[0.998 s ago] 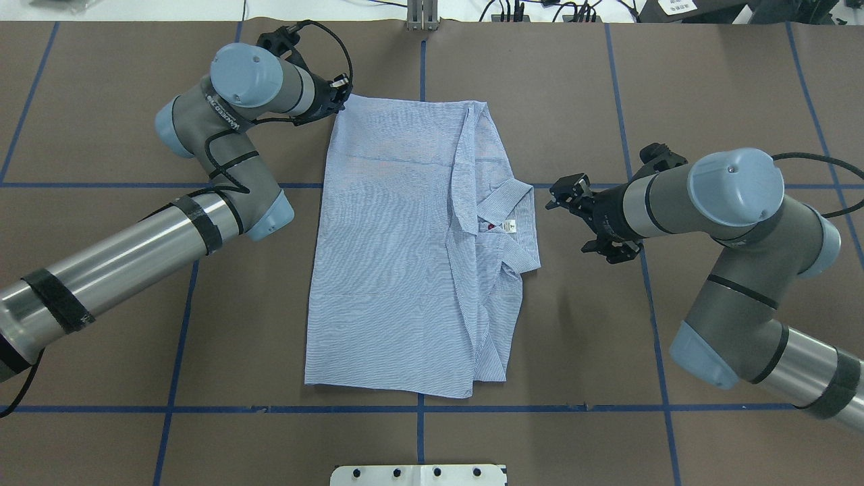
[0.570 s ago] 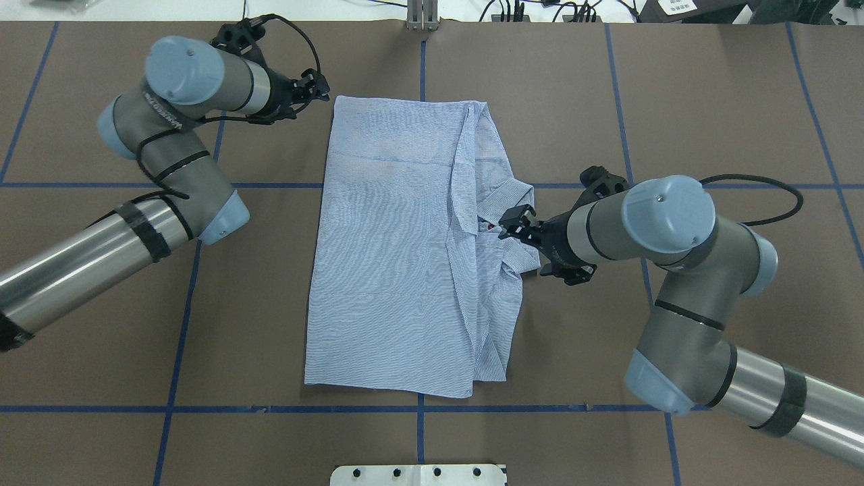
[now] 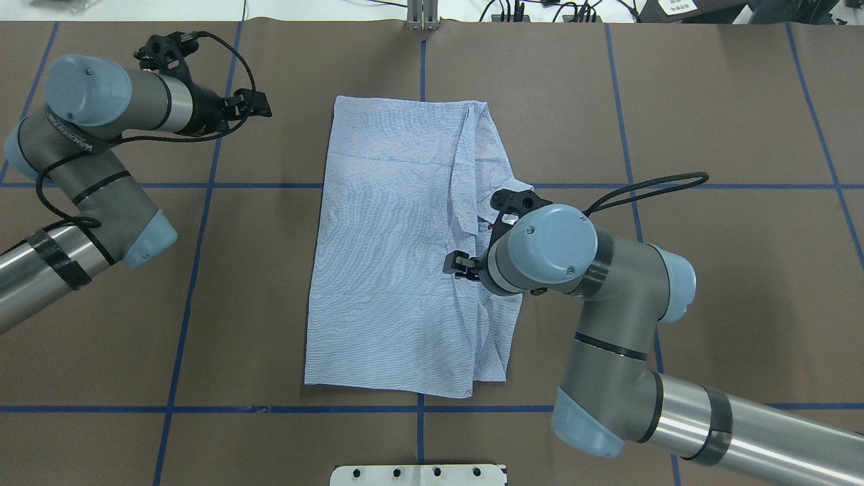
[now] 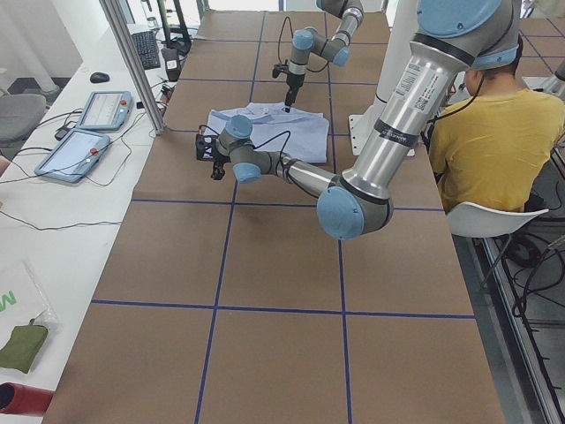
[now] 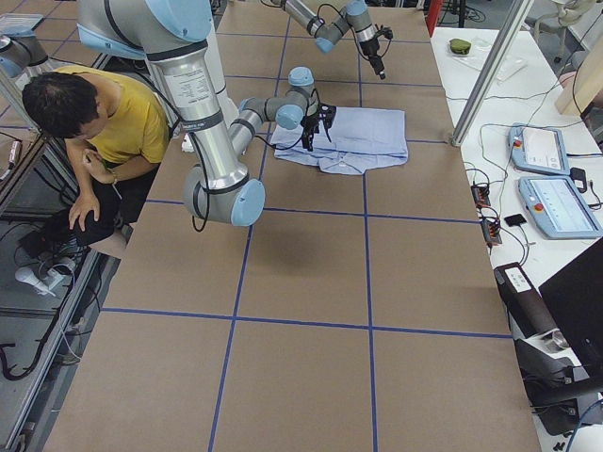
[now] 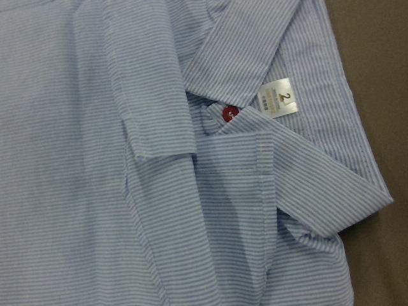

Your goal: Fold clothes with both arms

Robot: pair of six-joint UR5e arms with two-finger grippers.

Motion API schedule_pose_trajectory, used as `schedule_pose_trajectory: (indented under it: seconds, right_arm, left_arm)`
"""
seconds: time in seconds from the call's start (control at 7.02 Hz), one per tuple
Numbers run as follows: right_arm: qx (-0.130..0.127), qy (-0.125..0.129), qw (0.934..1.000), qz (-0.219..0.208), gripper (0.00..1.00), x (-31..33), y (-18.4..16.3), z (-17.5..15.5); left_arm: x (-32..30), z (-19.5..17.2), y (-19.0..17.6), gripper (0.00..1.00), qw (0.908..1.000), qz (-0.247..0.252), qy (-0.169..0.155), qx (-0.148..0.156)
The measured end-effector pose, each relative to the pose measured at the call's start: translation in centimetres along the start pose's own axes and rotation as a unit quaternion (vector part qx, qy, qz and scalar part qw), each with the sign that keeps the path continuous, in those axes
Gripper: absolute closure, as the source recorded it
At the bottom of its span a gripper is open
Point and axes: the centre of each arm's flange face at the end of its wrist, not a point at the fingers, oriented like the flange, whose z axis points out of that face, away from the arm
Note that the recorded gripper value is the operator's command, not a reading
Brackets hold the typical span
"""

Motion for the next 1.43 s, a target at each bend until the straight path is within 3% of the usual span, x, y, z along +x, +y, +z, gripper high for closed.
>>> schedule_pose_trajectory:
  seconds: [0.29, 0.57, 0.86, 1.14, 1.43]
  right_arm:
    - [0.002, 0.066, 0.9921, -0.106, 0.00, -3.3, 2.1, 0.9]
    - [0.000, 0.117, 0.9768, -0.179, 0.00, -4.3, 4.1, 3.3]
    - [-0.011, 0.153, 0.9642, -0.217, 0.00, -3.3, 4.2, 4.1]
    - [-0.020, 0.184, 0.9516, -0.245, 0.00, -0.4, 1.9, 3.2]
    - [-0.022, 0.207, 0.9441, -0.255, 0.00, 4.5, -0.2, 2.8]
  left_arm:
    - [-1.5, -0.6, -0.1, 0.07, 1.0000, 0.006, -0.005, 0.002]
    - [-1.7, -0.8, 0.0, 0.07, 1.0000, 0.006, -0.005, 0.003]
    - [-1.7, -0.8, 0.0, 0.07, 1.0000, 0.006, -0.005, 0.003]
    - [-1.8, -0.8, 0.0, 0.07, 1.0000, 0.004, -0.005, 0.003]
    - [-1.8, -0.9, 0.0, 0.07, 1.0000, 0.003, -0.005, 0.004]
